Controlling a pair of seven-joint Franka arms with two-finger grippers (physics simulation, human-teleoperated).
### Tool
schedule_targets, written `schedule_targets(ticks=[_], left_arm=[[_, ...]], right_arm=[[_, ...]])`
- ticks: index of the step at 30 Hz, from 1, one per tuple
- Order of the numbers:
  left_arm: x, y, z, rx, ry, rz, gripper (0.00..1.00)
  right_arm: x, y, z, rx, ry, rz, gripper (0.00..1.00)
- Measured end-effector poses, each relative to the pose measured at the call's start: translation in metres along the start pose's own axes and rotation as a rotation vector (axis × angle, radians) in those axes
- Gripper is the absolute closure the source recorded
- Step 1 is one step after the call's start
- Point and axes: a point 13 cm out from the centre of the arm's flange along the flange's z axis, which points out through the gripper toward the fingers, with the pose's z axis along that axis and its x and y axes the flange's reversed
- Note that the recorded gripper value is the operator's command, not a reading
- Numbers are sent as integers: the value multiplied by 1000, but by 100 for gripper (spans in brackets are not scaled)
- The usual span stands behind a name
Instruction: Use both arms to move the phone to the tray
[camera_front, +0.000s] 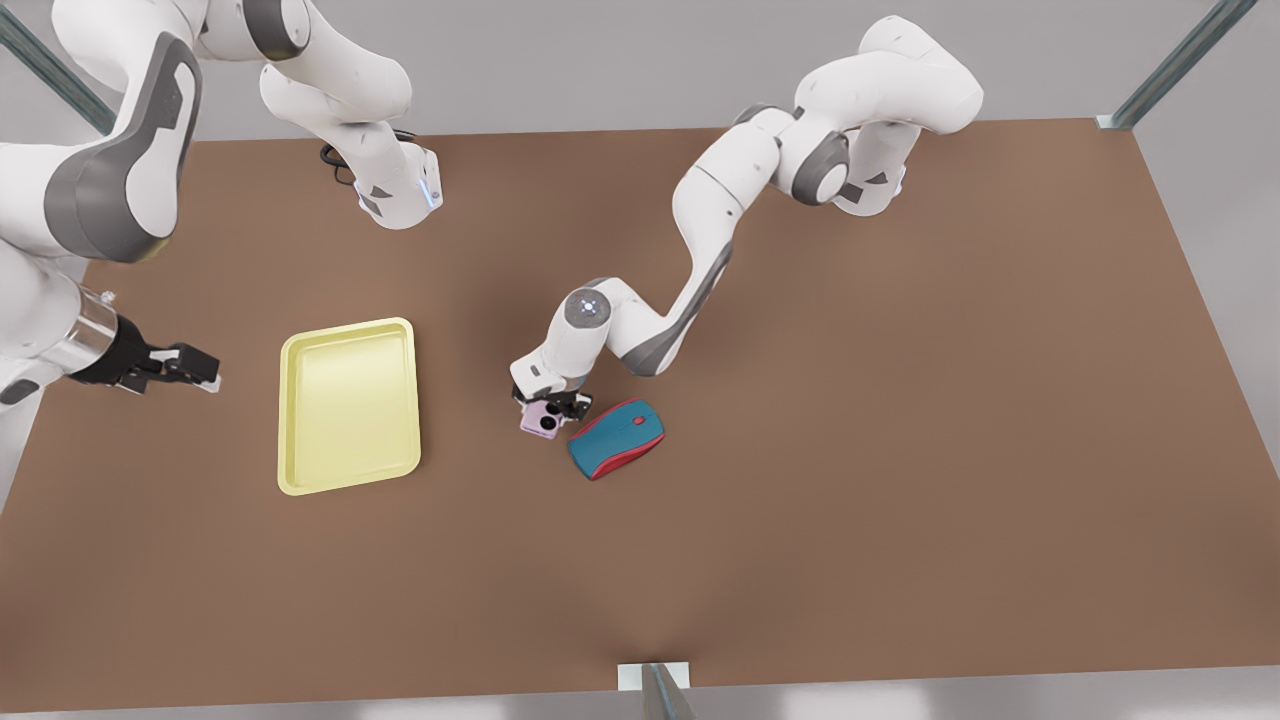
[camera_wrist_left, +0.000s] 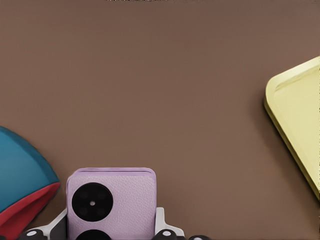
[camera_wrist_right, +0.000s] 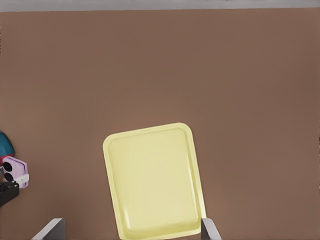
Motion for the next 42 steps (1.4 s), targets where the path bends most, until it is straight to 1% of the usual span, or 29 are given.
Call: schedule_targets(ticks=[4,5,10,11,12,14,16,18,20,21,22,24,26,27,30,35,42], left_arm=[[5,-20,1,36,-28,-42,17],[9,-26,2,45,-31,-48,0],[10,-35,1,63,-46,-94,0],[1,-31,-9,57,-46,-110,0],[-21,-17,-29,48,-44,-142,0],[-81,39,-91,15,-22,-240,0],[-145,154,-176,-51,16,-373,0],[-171,282,-271,-169,36,-486,0],[-174,374,-360,-268,39,-557,0],[-167,401,-398,-281,54,-581,0],[-152,418,-434,-253,91,-590,0],[-123,419,-491,-221,148,-520,0],[-103,429,-546,-231,145,-471,0],[-96,431,-562,-249,145,-448,0],[-72,436,-570,-309,190,-388,0],[-60,462,-539,-362,285,-336,0],[-52,475,-520,-365,349,-286,0]], right_arm=[[-8,1,2,-6,-24,0,0],[-9,2,2,-6,-26,-2,0],[-5,6,10,-6,-4,-11,0],[-5,8,12,-7,-6,-16,0],[-2,17,15,-10,-3,-32,0],[9,51,32,-22,25,-91,0],[29,100,59,-31,72,-176,0],[41,137,77,-35,88,-232,0],[55,171,107,-31,115,-275,0],[62,188,128,-27,131,-297,0],[69,206,150,-24,145,-318,0],[80,232,187,-30,160,-336,0],[83,257,224,-29,167,-341,0],[82,266,243,-28,172,-337,0],[81,283,292,-27,179,-307,0],[75,299,351,-41,166,-221,0],[75,334,389,-50,117,-89,0]])
